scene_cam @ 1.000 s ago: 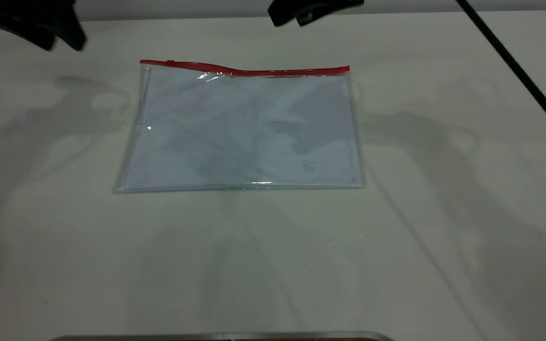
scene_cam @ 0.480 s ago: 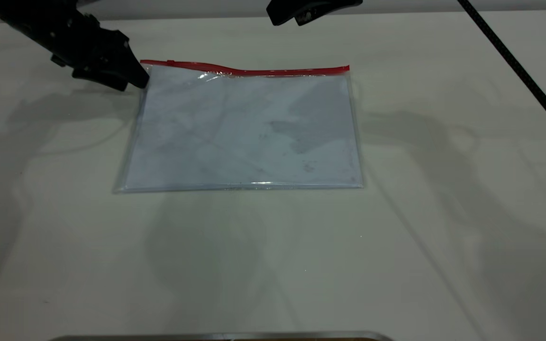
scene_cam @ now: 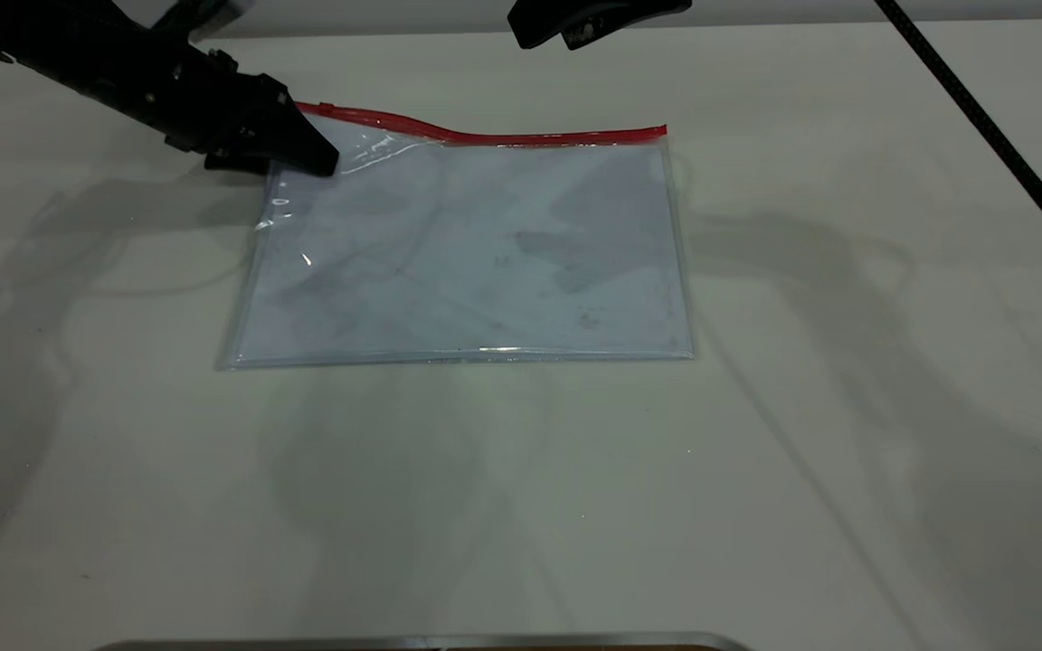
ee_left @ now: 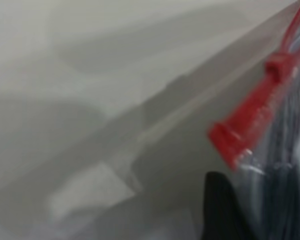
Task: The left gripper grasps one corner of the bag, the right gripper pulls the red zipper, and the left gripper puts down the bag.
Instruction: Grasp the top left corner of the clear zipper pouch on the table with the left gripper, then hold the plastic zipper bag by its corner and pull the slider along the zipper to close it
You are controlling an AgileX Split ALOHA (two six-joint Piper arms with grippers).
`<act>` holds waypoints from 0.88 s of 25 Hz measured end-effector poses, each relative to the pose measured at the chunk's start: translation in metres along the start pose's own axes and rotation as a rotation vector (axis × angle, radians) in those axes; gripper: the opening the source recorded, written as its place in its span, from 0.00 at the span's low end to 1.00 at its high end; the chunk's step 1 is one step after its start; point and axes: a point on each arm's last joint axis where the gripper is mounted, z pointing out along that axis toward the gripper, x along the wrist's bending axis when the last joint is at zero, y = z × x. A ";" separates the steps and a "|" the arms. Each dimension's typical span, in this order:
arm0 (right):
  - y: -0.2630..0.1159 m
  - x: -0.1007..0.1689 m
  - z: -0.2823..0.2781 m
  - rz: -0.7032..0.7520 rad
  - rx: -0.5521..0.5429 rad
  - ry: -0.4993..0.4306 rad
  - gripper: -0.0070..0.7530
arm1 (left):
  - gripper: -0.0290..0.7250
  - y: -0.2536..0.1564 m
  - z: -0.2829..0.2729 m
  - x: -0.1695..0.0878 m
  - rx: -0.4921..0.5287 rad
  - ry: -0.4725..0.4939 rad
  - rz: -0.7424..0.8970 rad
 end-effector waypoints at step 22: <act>0.008 -0.023 0.046 -0.166 -0.053 0.131 0.68 | 0.11 -0.018 0.009 -0.056 0.246 -0.398 0.582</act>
